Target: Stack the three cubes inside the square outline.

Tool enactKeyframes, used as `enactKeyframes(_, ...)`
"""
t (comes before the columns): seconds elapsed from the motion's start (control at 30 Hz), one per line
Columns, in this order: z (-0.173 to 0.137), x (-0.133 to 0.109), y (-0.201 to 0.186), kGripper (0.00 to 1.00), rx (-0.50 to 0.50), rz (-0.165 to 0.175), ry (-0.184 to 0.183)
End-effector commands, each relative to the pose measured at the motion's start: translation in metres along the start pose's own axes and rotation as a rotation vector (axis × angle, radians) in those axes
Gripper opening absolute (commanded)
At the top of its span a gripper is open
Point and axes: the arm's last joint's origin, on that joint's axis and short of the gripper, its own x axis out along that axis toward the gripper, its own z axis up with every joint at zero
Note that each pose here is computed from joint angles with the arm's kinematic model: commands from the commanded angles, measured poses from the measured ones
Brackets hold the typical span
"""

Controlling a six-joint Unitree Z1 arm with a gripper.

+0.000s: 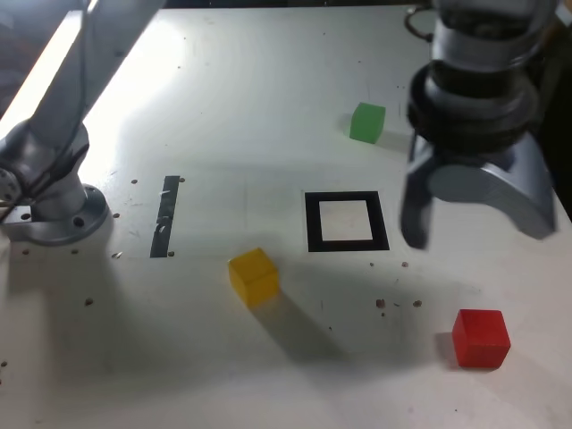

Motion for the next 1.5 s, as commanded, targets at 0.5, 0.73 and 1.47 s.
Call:
enactKeyframes(0.5,0.018,0.037,-0.022,0.92,-0.151,-0.041,0.07)
enactKeyframes(0.73,0.023,0.061,-0.025,0.9,-0.172,-0.032,0.128)
enactKeyframes(1.47,0.04,0.103,-0.031,0.63,-0.184,-0.021,0.161)
